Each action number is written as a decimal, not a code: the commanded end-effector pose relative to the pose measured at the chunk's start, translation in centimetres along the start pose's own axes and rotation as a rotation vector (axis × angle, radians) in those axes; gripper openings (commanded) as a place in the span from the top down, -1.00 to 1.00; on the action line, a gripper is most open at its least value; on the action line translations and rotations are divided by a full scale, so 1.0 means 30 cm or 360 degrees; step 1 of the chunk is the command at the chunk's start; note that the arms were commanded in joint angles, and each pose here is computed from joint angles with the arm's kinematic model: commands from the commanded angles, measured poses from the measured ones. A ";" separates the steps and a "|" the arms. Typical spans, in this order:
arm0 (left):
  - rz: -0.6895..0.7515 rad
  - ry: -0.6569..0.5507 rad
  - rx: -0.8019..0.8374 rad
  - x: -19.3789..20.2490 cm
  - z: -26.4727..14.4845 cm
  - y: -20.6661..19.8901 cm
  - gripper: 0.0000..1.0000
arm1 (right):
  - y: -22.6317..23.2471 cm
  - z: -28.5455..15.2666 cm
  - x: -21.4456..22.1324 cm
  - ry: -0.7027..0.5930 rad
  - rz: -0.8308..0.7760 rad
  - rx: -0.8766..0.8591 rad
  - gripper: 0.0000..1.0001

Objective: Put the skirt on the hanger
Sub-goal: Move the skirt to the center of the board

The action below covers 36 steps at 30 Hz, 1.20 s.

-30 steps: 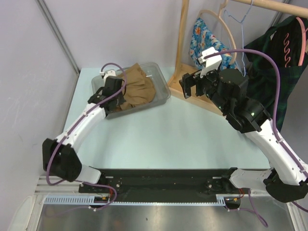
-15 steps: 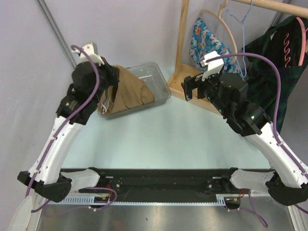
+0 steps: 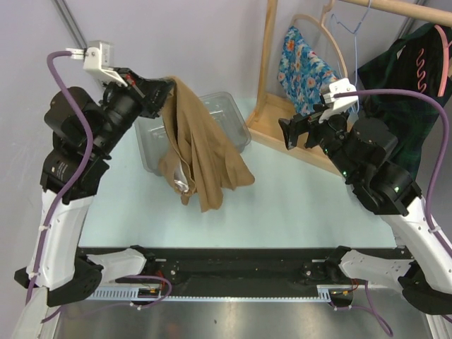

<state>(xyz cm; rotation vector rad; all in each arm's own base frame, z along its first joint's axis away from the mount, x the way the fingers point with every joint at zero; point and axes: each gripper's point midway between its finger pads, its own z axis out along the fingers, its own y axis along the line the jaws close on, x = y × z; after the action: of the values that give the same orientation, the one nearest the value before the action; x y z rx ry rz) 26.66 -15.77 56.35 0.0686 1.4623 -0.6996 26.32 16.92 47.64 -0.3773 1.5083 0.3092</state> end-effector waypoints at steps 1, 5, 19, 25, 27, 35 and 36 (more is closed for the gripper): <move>0.0011 0.0012 0.0288 0.014 0.014 -0.122 0.99 | -0.010 -0.022 -0.021 -0.0040 0.0037 0.0012 -0.99; 0.0065 0.0076 0.0537 0.077 0.028 -0.250 0.99 | -0.004 -0.035 -0.002 -0.0013 0.0050 -0.0009 -0.99; 0.0019 0.0799 0.0417 0.947 0.199 -0.272 0.99 | -0.131 -0.186 0.058 0.0037 0.0108 0.0238 -0.99; 0.0192 0.1160 0.0346 1.326 0.233 -0.211 0.33 | -0.181 -0.246 0.086 0.0075 0.0164 0.0350 -0.99; 0.0272 0.1186 0.0184 1.365 0.245 -0.137 -0.36 | -0.176 -0.237 0.116 0.0120 0.0178 0.0359 -0.99; 0.0443 0.1085 0.0005 1.212 0.078 0.010 -0.85 | -0.125 -0.190 0.315 0.0390 0.0205 0.0344 -1.00; 0.0470 0.1166 -0.0008 1.267 0.021 0.051 -0.85 | -0.115 -0.181 0.354 0.0435 0.0217 0.0344 -0.99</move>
<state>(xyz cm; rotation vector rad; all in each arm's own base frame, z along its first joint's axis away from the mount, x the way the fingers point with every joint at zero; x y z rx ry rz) 27.70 -34.05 19.23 0.5899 2.1487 -0.5067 22.95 10.40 40.49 -0.1713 1.7227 0.2044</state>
